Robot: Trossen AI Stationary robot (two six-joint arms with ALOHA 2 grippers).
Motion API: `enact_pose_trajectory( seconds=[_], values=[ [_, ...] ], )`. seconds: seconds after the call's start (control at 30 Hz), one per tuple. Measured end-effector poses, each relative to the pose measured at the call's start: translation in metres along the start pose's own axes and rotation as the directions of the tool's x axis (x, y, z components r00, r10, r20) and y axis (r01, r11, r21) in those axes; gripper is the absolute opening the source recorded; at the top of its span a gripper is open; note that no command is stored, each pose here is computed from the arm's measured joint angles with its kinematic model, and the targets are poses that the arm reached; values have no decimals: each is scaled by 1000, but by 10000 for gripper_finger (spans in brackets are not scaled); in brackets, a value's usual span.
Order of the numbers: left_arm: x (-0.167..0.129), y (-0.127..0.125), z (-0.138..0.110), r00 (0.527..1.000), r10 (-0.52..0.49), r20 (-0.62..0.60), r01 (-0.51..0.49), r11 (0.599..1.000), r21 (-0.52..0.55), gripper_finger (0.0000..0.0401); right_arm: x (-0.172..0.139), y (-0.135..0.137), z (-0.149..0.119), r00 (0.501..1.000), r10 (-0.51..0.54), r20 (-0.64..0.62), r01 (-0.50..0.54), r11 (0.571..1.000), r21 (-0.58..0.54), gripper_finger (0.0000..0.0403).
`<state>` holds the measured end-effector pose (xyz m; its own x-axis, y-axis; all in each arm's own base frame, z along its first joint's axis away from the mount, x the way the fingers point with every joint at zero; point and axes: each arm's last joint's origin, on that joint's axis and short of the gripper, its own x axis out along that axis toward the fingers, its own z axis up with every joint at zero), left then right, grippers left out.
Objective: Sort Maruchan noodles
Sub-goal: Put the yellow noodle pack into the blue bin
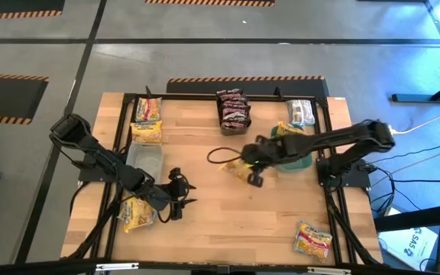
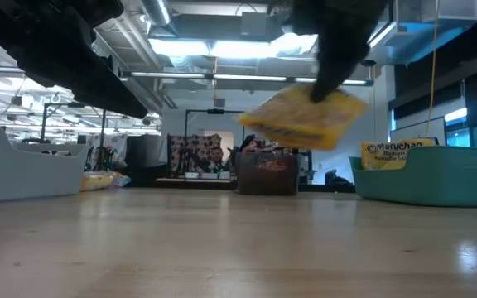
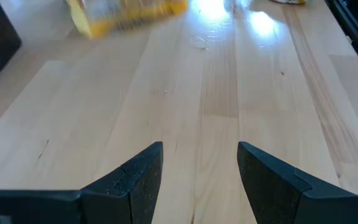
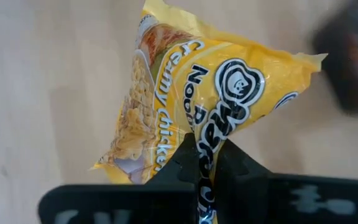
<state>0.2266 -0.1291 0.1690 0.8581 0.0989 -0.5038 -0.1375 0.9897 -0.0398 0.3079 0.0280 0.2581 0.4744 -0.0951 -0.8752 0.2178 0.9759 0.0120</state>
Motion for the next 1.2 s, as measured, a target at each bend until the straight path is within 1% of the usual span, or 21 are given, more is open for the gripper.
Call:
enact_pose_trajectory(
  seconds=[0.13,0.23,0.3,0.37,0.43,0.5,0.57,0.63,0.77,0.83,0.93,1.03,1.2],
  values=[
    [0,0,0,1000,0,1,0,1000,-1,202,-40,-14,-18,993,-117,-33,117,993,-4,1],
    [0,0,1,1000,-3,8,3,1000,-5,202,-65,-25,-34,977,-201,-74,196,978,-66,2],
    [0,0,1,1000,-2,9,2,1000,-1,202,-78,-31,-45,959,-260,-112,245,961,-128,4],
    [1,0,2,1000,0,11,0,1000,-4,202,-88,-37,-54,938,-317,-142,294,943,-158,8],
    [1,1,2,1000,4,13,-4,1000,-5,202,-95,-41,-60,916,-364,-167,331,923,-194,8],
    [1,1,3,1000,3,17,-2,1000,-8,202,-98,-44,-64,889,-421,-178,375,895,-242,6],
    [1,1,3,1000,4,17,-4,1000,-8,202,-96,-46,-67,867,-467,-176,407,866,-291,3],
    [2,2,3,1000,7,18,-7,1000,-10,202,-89,-49,-73,841,-503,-201,417,838,-352,3],
    [2,2,3,1000,7,18,-6,1000,-11,202,-70,-60,-87,790,-547,-278,417,811,-411,5],
    [2,2,3,1000,6,18,-6,1000,-11,202,-62,-65,-95,767,-558,-315,416,807,-419,4],
    [2,2,3,1000,7,19,-7,1000,-11,202,-47,-68,-101,770,-536,-346,379,821,-427,4],
    [2,2,3,1000,14,22,-13,1000,-11,202,-31,-72,-107,752,-534,-385,341,816,-466,10],
    [2,2,3,1000,14,22,-14,1000,-11,202,-9,-78,-101,746,-533,-400,326,816,-477,10]
  ],
)
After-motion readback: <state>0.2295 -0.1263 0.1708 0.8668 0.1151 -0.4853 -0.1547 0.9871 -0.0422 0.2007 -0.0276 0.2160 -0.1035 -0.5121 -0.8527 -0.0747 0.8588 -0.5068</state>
